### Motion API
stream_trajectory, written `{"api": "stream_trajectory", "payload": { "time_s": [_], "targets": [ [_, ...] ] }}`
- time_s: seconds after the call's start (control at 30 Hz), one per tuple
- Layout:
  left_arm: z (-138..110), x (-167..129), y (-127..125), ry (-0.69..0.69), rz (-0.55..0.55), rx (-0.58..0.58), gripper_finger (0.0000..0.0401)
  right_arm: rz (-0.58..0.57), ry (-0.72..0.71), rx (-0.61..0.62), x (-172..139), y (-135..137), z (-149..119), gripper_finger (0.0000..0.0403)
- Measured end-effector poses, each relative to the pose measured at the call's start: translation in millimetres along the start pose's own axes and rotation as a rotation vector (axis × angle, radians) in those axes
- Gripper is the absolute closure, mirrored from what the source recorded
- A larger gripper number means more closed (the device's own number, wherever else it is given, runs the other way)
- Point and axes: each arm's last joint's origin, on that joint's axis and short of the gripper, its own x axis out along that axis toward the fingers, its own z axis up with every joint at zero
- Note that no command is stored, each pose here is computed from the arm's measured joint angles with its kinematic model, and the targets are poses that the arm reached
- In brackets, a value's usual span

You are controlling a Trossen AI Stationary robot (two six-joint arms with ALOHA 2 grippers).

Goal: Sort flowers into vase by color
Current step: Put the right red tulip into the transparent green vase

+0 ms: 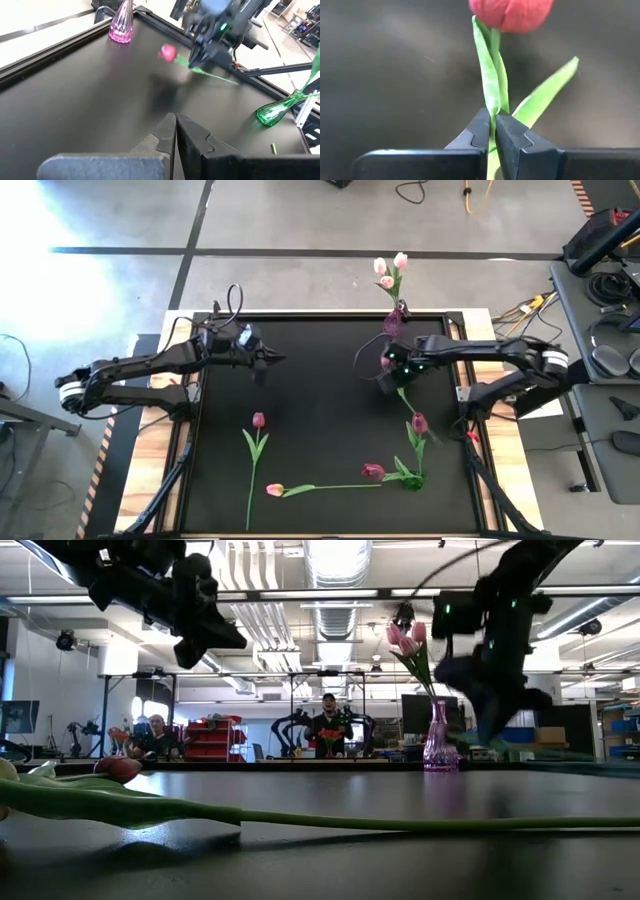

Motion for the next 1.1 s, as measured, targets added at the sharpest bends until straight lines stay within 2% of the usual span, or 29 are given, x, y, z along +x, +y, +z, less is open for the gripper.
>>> {"api": "stream_trajectory", "payload": {
  "time_s": [0.13,0.3,0.47,0.6,0.73,0.87,1.1],
  "targets": [
    [-2,4,2,0.017,0.005,0.000,0.0401,0.073,-0.165,-0.030,-41,10,2,0.0389],
    [-4,8,3,0.035,0.011,0.018,0.0401,0.127,-0.418,-0.077,-108,24,-7,0.0390],
    [0,8,2,0.001,-0.001,0.049,0.0401,0.165,-0.608,-0.127,-176,35,-29,0.0390],
    [5,5,0,-0.022,-0.008,0.068,0.0401,0.230,-0.696,-0.171,-216,45,-51,0.0390],
    [7,4,-1,-0.027,-0.009,0.076,0.0401,0.314,-0.730,-0.197,-238,59,-72,0.0390],
    [6,4,-1,-0.026,-0.009,0.067,0.0401,0.349,-0.725,-0.241,-242,75,-96,0.0390],
    [6,4,-1,-0.022,-0.008,0.069,0.0401,0.275,-0.655,-0.199,-254,70,-131,0.0390]
  ]
}}
